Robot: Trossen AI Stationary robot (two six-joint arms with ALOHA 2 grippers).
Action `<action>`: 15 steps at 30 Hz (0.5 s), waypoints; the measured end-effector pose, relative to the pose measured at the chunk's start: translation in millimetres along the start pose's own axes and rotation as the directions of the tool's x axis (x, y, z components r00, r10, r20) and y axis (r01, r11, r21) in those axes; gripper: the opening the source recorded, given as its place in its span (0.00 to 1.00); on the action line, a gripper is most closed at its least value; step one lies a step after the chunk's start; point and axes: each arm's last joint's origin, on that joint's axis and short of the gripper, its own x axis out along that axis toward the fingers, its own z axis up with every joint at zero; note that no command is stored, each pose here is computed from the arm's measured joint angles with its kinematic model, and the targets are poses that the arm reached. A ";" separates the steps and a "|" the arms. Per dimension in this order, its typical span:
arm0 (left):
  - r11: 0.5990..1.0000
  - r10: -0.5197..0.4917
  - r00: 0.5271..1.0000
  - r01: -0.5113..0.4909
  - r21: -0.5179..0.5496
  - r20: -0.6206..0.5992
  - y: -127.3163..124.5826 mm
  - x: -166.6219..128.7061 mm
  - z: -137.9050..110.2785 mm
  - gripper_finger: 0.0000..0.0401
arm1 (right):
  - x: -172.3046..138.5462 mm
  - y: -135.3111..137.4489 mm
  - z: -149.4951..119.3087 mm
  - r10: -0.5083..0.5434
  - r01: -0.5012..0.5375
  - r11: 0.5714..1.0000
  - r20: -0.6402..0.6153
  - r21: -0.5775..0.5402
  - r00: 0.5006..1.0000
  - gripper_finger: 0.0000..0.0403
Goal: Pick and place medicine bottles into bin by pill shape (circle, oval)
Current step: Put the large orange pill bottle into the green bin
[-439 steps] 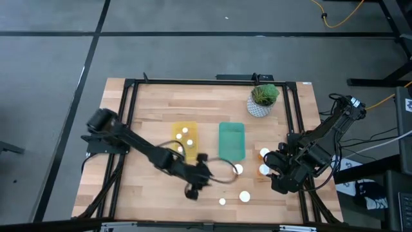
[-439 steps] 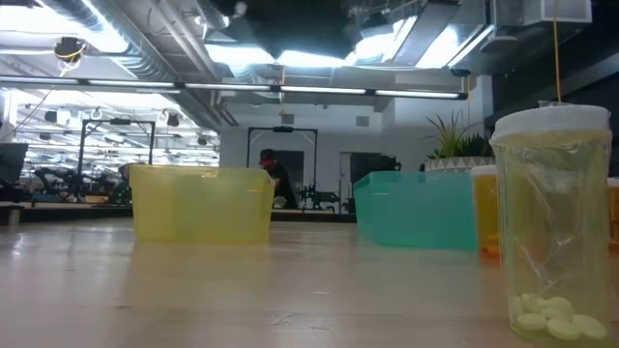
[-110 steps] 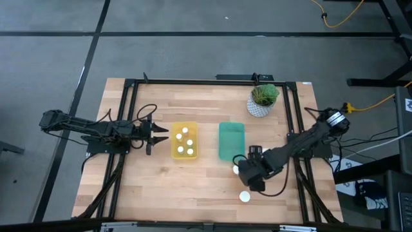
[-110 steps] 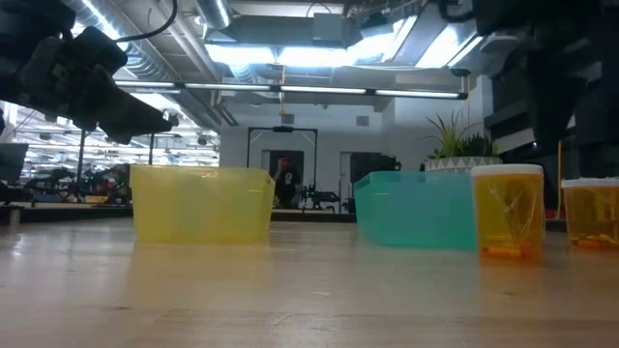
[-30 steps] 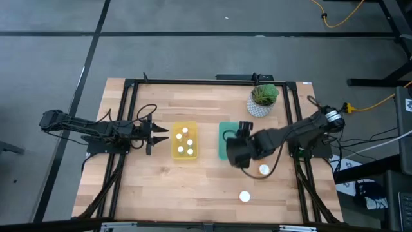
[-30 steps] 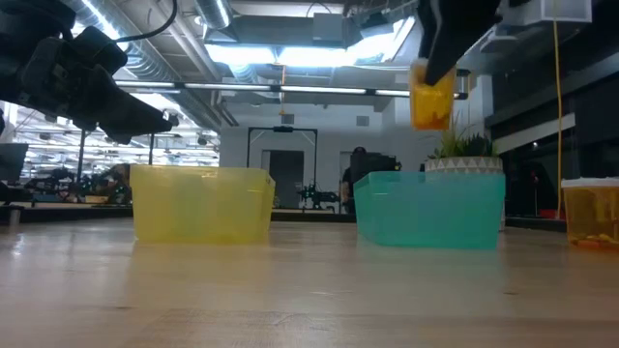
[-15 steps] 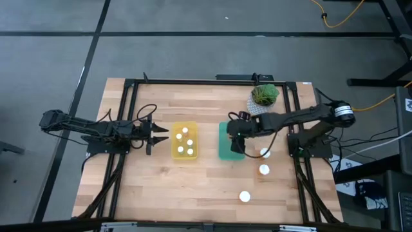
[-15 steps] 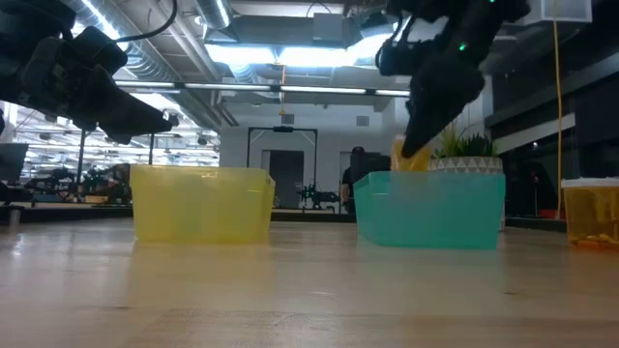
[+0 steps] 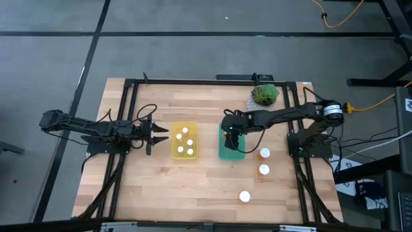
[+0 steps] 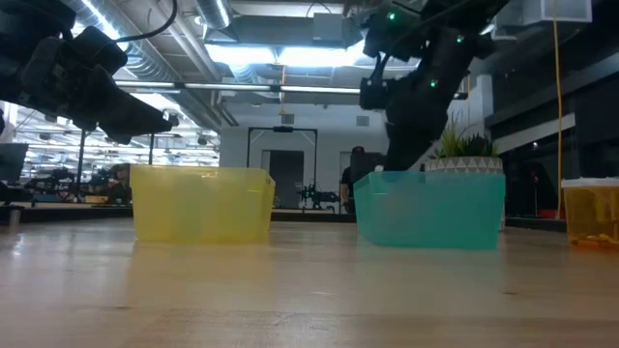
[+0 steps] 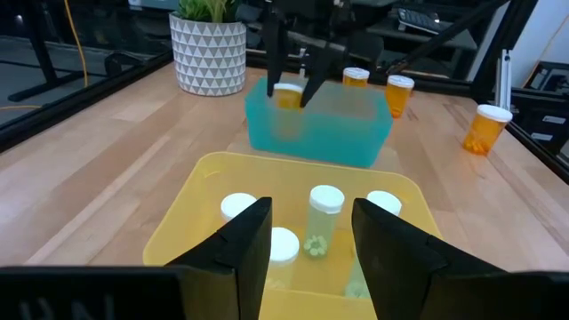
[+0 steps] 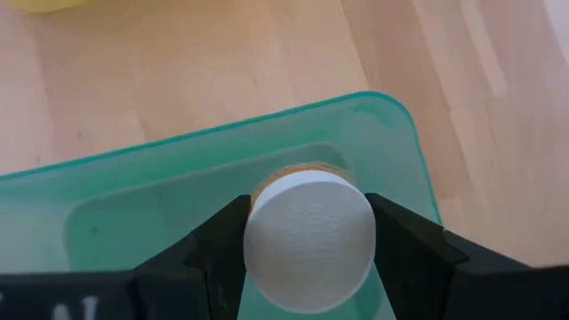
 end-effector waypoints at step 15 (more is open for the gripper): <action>1.000 0.000 1.000 0.000 0.000 0.000 0.0 0.0 0.0 0.37 | 4.1 -4.8 0.6 -0.034 0.034 0.999 -0.003 0.032 0.999 0.62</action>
